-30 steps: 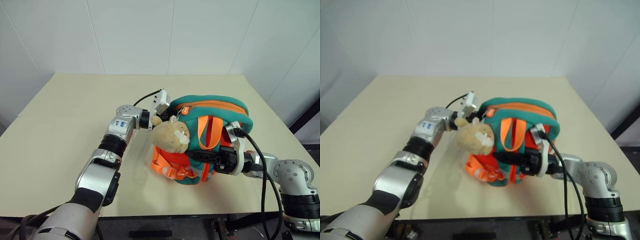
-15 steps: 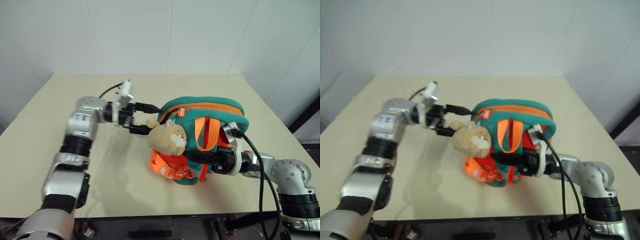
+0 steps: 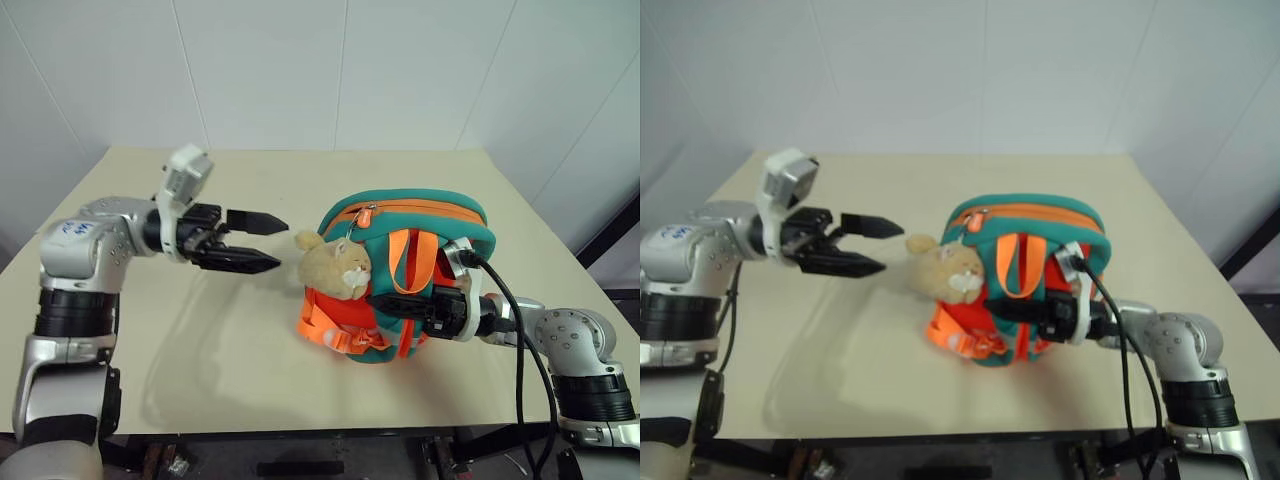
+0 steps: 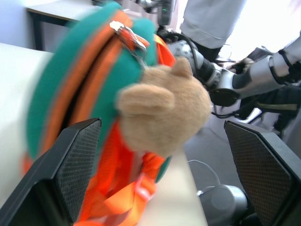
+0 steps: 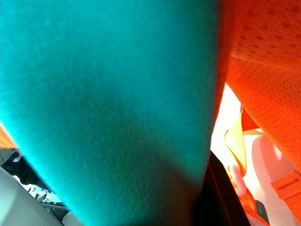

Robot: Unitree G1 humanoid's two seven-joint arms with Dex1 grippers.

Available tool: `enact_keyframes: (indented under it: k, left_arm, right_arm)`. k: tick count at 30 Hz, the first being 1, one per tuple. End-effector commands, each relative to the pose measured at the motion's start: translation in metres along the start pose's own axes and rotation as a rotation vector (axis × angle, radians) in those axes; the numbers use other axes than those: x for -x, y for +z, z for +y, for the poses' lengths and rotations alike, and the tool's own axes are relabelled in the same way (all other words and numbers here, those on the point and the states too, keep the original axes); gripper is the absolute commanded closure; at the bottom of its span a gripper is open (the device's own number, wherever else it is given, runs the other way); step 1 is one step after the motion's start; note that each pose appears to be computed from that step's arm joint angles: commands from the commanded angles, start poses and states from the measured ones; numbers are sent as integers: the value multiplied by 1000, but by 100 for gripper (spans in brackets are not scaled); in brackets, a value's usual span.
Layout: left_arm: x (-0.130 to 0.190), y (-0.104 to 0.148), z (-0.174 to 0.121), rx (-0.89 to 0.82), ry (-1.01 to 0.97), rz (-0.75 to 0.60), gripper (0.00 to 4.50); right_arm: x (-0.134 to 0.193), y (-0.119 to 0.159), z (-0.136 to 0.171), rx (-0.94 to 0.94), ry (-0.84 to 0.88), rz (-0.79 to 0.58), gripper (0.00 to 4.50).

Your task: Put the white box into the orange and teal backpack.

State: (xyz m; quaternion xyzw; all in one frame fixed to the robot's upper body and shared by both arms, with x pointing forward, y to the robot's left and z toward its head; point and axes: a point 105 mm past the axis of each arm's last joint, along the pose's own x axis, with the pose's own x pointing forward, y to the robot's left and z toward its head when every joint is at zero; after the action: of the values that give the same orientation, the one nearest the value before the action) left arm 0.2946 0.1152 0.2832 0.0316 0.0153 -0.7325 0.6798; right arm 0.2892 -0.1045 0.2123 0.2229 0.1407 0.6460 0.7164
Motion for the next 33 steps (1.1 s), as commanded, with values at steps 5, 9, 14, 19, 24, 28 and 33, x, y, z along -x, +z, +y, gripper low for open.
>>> enact_keyframes:
  k: [5, 9, 14, 19, 24, 28, 33]
  left_arm:
    - [-33, 7, -4, -126, -26, -69, 4]
    - [-46, 1, 0, -144, -27, -65, 4]
    - [-56, -4, -1, -153, -53, -55, 4]
    - [-56, -2, 2, -156, -45, -77, 61]
    - [-46, 10, 4, -170, -24, -142, 209]
    - [-28, 15, 3, -154, -9, -157, 302]
    - [-2, 7, 13, -141, 81, -63, 331]
  right_arm:
    - [-6, 2, 3, 19, 35, 15, 443]
    - [-6, 1, 3, 19, 36, 14, 443]
    - [-4, 0, 4, 18, 30, 6, 443]
    - [-3, -1, 4, 17, 25, 3, 443]
    - [-4, -2, 3, 17, 20, -3, 443]
    - [-4, -3, 5, 16, 21, -7, 443]
    - [-2, -3, 8, 4, 24, -13, 443]
